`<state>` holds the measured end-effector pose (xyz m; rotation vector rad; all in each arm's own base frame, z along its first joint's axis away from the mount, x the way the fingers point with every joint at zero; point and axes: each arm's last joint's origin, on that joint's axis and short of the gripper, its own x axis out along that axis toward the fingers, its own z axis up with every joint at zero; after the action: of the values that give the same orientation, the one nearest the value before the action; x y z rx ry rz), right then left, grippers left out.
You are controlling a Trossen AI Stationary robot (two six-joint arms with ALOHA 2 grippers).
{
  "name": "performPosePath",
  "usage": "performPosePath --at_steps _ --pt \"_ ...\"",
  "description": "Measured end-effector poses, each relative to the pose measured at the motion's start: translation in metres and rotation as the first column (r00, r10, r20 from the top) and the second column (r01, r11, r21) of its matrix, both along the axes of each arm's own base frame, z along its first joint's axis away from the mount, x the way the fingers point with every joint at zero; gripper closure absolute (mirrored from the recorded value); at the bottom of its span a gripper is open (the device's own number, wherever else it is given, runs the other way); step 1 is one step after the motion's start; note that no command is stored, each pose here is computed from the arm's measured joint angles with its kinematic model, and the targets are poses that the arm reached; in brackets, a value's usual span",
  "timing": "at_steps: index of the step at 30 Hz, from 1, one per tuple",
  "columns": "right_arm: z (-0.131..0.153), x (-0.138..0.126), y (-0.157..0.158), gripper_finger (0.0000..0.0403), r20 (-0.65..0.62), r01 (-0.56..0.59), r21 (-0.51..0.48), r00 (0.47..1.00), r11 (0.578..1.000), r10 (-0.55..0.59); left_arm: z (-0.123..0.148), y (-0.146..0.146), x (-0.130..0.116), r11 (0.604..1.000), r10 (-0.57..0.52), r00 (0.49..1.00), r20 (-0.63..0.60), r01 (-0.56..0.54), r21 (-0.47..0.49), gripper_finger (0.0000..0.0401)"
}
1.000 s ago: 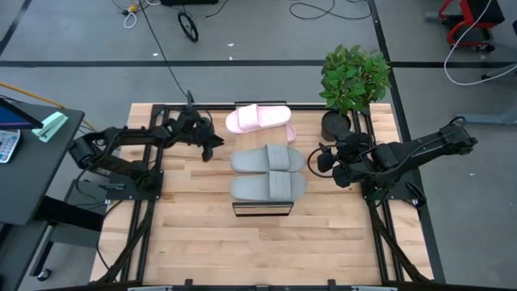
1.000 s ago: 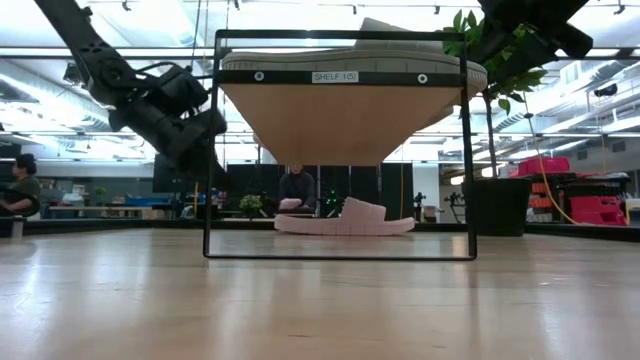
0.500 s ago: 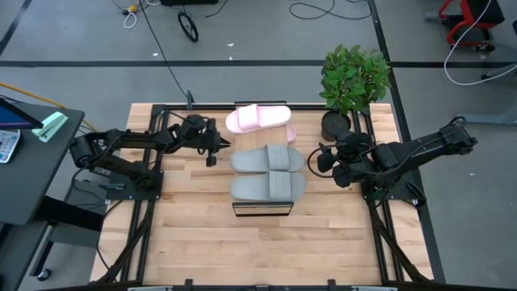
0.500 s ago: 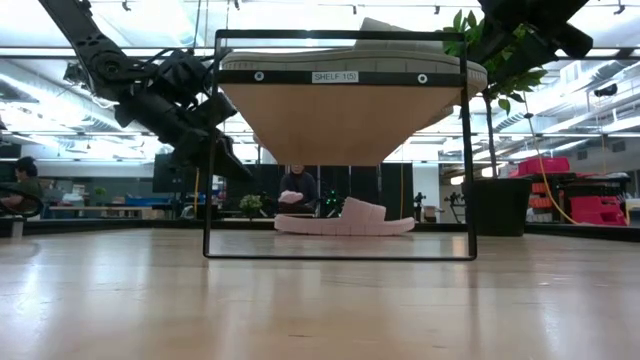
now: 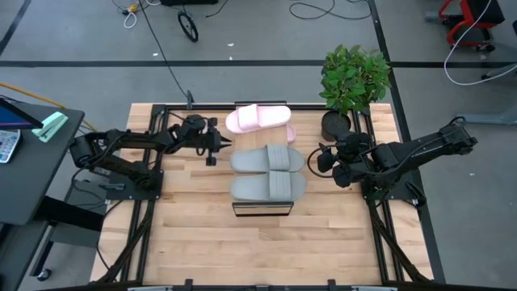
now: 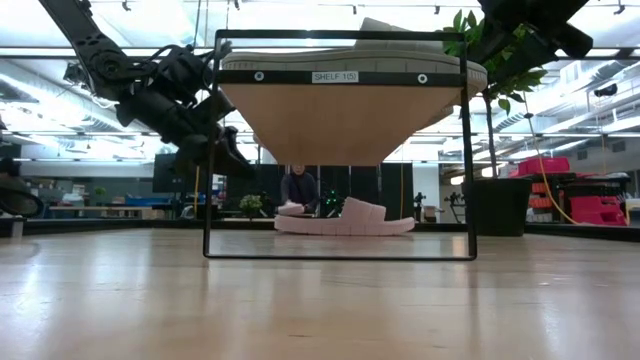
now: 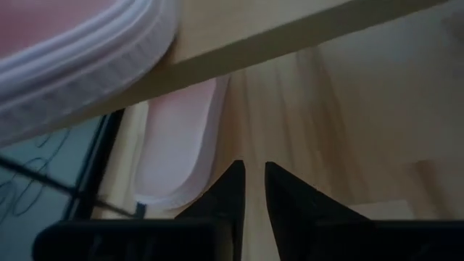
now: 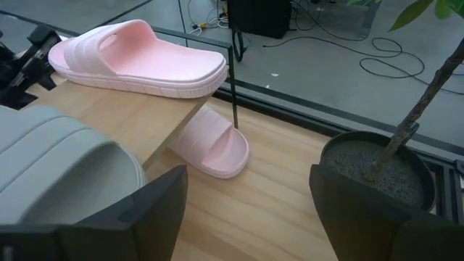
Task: Pick and place slides into the shelf
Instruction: Put the pink slipper on the shelf
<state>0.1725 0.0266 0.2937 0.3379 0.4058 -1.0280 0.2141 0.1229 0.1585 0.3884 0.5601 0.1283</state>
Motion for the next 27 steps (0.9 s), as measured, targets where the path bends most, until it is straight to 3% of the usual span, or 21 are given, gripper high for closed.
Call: performPosePath --at_steps 3,9,14,20,27 --pt "0.000 0.000 0.000 0.0108 0.000 0.000 0.000 1.000 1.000 0.000 0.000 0.001 0.000 0.999 0.049 0.999 -0.001 -0.049 -0.014 0.0346" --pt "0.000 0.000 0.000 0.0108 -0.003 -0.001 -0.001 1.000 1.000 0.001 0.000 0.003 -0.002 0.960 0.194 0.980 0.036 -0.182 -0.215 0.0360" --pt "-0.014 -0.001 0.000 0.0108 -0.018 0.017 0.031 1.000 0.999 -0.016 0.000 0.002 -0.001 0.937 0.197 0.979 0.047 -0.174 -0.302 0.0367" --pt "-0.052 -0.008 0.000 0.0108 0.020 0.096 0.109 0.995 0.989 -0.099 0.000 0.001 -0.001 0.927 0.198 0.979 0.051 -0.170 -0.333 0.0363" --pt "-0.105 -0.012 0.001 0.0108 0.234 0.173 0.214 0.946 0.961 -0.223 0.000 0.001 -0.001 0.925 0.196 0.979 0.053 -0.167 -0.342 0.0366"
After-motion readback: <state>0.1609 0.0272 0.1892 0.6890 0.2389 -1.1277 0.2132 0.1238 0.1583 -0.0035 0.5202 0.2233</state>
